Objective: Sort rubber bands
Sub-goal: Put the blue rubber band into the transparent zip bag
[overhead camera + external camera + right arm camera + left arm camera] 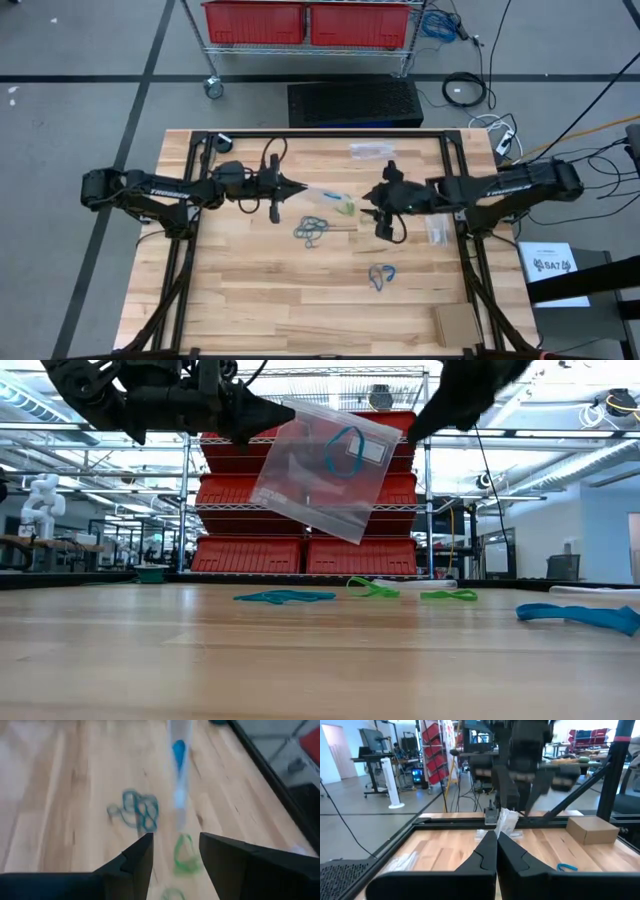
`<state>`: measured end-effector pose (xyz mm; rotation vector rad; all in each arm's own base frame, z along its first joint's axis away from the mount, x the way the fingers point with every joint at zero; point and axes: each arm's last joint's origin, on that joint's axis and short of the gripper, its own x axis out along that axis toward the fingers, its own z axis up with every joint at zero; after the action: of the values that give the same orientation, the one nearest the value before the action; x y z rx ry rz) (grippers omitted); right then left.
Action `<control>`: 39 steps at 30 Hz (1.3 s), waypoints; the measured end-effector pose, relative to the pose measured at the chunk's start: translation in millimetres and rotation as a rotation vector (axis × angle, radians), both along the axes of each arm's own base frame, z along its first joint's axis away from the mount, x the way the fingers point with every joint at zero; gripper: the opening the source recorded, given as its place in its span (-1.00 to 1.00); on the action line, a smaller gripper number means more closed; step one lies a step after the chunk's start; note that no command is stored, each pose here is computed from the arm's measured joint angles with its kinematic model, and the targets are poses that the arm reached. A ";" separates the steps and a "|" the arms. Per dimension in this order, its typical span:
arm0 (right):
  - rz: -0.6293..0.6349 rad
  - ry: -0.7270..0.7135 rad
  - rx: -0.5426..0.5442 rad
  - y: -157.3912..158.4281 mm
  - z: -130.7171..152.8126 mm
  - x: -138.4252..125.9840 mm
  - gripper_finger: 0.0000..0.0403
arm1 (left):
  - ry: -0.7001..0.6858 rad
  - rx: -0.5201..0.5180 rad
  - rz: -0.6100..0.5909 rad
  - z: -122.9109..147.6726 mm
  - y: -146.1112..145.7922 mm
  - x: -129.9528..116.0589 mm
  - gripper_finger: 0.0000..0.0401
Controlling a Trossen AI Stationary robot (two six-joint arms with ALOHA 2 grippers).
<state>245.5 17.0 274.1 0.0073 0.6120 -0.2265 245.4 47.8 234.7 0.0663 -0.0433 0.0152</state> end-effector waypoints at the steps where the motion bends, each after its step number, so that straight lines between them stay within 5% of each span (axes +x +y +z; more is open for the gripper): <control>1: -0.001 -0.046 0.001 0.0 -9.5 -0.5 -0.24 | -0.005 0.001 0.000 0.5 0.0 0.0 -1.00; 8: -0.037 -0.251 -0.043 -5.5 -51.1 -0.3 -0.33 | -0.014 0.003 0.000 1.4 0.0 -0.1 -1.00; 16: -0.053 -0.362 -0.152 -8.4 -45.9 8.1 -0.96 | -0.014 0.004 0.000 1.4 0.0 -0.1 -1.00; 29: -0.039 -0.417 -0.181 -9.6 -31.8 11.9 -1.00 | -0.014 0.003 -0.014 1.4 -1.5 0.2 -1.00; 39: -0.037 -0.253 -0.202 -14.2 -4.2 21.0 -1.00 | -0.002 0.003 -0.067 0.3 -6.7 0.9 -1.00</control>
<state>266.5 2.8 270.0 -0.1460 0.3350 -0.3177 246.3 41.2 234.9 0.0682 -0.0480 -0.0517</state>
